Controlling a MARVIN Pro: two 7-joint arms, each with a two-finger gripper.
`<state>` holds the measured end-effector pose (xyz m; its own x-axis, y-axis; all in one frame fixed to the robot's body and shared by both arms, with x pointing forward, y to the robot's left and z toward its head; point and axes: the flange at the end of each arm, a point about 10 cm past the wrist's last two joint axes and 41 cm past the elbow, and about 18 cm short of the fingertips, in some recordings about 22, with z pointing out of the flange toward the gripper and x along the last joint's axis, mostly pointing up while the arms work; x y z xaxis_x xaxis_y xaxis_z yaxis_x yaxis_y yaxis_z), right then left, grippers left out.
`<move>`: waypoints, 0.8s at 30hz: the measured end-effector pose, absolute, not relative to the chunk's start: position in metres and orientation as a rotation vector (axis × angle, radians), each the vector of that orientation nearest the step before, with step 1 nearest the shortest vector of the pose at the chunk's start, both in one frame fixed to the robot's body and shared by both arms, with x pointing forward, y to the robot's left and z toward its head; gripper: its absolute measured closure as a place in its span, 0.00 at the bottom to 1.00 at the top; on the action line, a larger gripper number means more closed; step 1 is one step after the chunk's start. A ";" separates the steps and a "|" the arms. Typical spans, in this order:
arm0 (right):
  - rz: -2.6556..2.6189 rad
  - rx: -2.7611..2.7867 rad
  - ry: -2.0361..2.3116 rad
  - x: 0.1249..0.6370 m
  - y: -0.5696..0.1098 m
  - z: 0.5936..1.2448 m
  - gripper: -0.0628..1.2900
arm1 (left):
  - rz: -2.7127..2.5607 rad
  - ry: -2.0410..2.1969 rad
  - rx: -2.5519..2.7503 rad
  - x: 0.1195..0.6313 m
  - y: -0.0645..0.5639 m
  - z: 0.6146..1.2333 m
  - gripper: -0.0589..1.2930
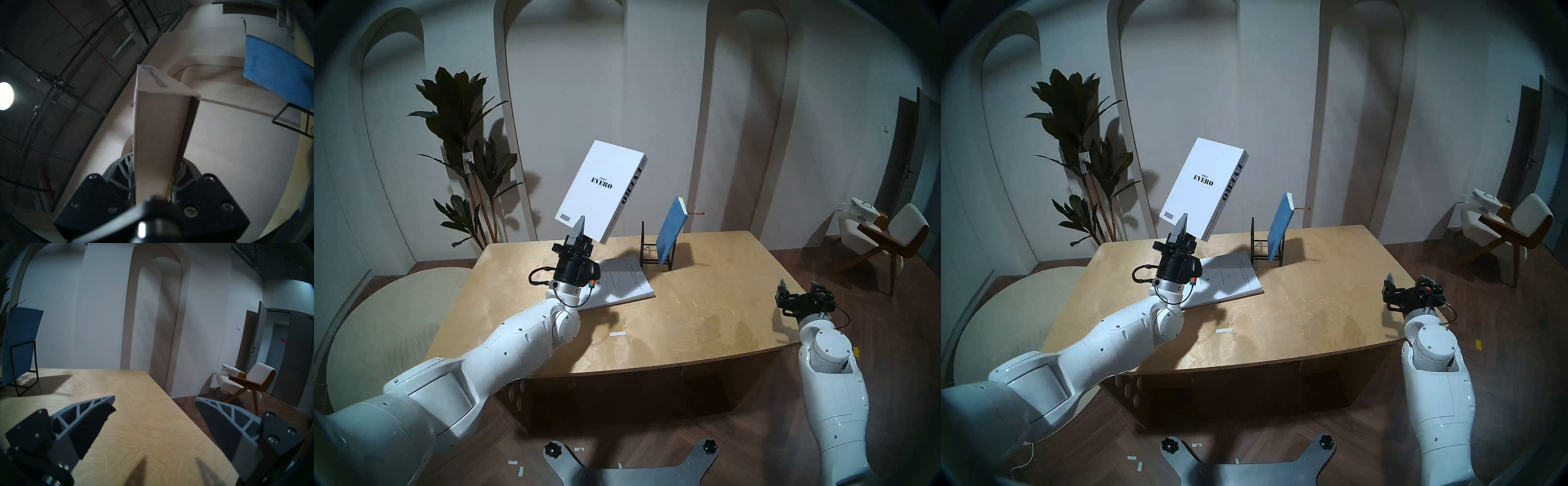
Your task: Stack the books into one stack
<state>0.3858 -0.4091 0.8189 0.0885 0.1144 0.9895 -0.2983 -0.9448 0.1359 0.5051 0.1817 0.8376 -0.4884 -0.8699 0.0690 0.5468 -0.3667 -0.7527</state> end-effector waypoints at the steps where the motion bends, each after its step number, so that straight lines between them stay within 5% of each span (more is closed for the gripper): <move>1: 1.927 2.069 -0.183 0.386 -0.409 0.819 0.02 | -1.958 0.865 -0.552 0.503 0.184 0.839 0.76; 24: 1.932 2.065 -0.180 0.387 -0.410 0.821 0.02 | -1.735 1.381 -0.048 0.512 0.233 0.898 0.76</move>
<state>0.3869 -0.4095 0.8208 0.0841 0.1167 0.9896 -0.2972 -0.9450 0.1367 0.5116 0.2329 0.8984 -0.6023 -0.6457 -0.4693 0.6025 0.0179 -0.7979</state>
